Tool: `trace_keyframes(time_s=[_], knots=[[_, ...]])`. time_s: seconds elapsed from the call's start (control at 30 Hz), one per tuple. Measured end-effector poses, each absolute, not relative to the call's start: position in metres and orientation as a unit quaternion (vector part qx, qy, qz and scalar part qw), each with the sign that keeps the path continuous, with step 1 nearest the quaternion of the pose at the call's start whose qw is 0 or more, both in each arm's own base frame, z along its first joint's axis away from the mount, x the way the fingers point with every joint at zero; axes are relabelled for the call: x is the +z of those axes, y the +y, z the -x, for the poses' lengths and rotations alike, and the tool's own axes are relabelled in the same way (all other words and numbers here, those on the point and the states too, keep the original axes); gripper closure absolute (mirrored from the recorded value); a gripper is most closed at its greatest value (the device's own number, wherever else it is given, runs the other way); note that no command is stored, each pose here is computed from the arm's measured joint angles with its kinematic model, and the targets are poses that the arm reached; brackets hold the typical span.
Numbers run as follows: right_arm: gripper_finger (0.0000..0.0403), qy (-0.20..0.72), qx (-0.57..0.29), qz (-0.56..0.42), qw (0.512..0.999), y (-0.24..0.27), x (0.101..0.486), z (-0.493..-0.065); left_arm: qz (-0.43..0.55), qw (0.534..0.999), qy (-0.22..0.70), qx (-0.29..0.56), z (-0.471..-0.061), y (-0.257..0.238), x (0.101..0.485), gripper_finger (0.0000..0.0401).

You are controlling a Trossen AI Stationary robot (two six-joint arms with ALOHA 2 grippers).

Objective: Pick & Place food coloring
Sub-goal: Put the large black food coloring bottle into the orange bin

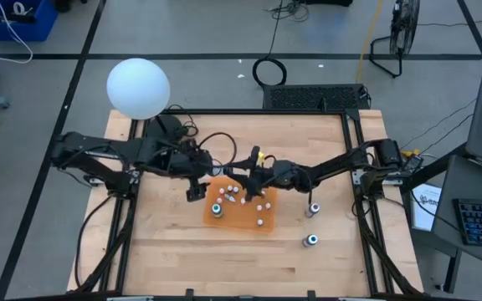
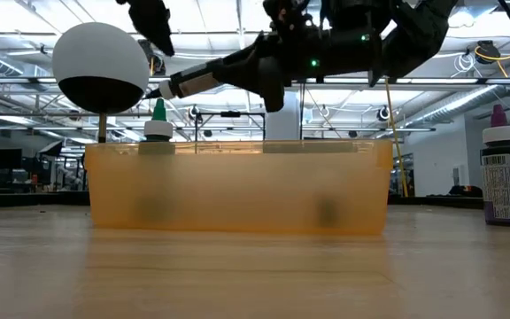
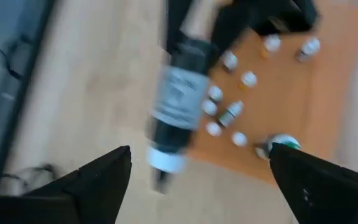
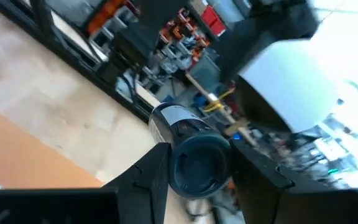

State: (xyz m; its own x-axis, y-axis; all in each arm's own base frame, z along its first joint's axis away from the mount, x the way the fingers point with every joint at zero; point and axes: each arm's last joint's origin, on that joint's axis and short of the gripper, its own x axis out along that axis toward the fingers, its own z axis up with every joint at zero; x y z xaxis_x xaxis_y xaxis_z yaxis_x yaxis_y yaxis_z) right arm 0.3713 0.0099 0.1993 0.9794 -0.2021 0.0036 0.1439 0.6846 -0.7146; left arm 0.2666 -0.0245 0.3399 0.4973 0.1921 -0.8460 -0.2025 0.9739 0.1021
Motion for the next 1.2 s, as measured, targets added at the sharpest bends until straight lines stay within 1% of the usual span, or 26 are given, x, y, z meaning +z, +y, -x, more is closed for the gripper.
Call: trace_keyframes(time_s=[0.17, 0.3, 0.47, 0.57, 0.67, 0.8, 0.87, 0.97, 1.03, 1.2], knots=[[0.0270, 0.025, -0.089, 0.344, 0.935, 0.011, 0.204, -0.361, -0.064, 0.893, 0.420, 0.146, -0.261, -0.036, 0.349, 0.0022], [0.0270, 0.004, -0.095, 0.299, 0.950, 0.009, 0.215, -0.340, -0.109, 0.904, 0.376, 0.171, -0.260, -0.037, 0.331, 0.0034], [0.0270, -0.039, -0.095, 0.252, 0.962, 0.008, 0.224, -0.303, -0.122, 0.923, 0.325, 0.168, -0.258, -0.034, 0.303, 0.0052], [0.0270, -0.087, -0.109, 0.227, 0.964, 0.004, 0.226, -0.280, -0.126, 0.939, 0.279, 0.156, -0.258, -0.033, 0.292, 0.0061], [0.0271, -0.120, -0.111, 0.210, 0.964, 0.000, 0.223, -0.263, -0.128, 0.960, 0.216, 0.125, -0.262, -0.032, 0.287, 0.0068], [0.0271, -0.147, -0.086, 0.175, 0.970, -0.006, 0.221, -0.254, -0.123, 0.983, 0.111, 0.078, -0.270, -0.026, 0.280, 0.0073], [0.0271, -0.145, -0.084, 0.169, 0.971, -0.008, 0.219, -0.254, -0.124, 0.987, 0.075, 0.066, -0.274, -0.021, 0.275, 0.0072], [0.0271, -0.148, -0.076, 0.170, 0.971, -0.008, 0.219, -0.254, -0.120, 0.988, 0.071, 0.061, -0.280, -0.012, 0.263, 0.0069], [0.0271, -0.155, -0.074, 0.170, 0.970, -0.007, 0.221, -0.253, -0.109, 0.990, 0.060, 0.072, -0.284, -0.007, 0.262, 0.0070], [0.0272, -0.156, -0.074, 0.172, 0.970, -0.007, 0.221, -0.253, -0.113, 0.988, 0.055, 0.085, -0.292, 0.000, 0.255, 0.0084]])
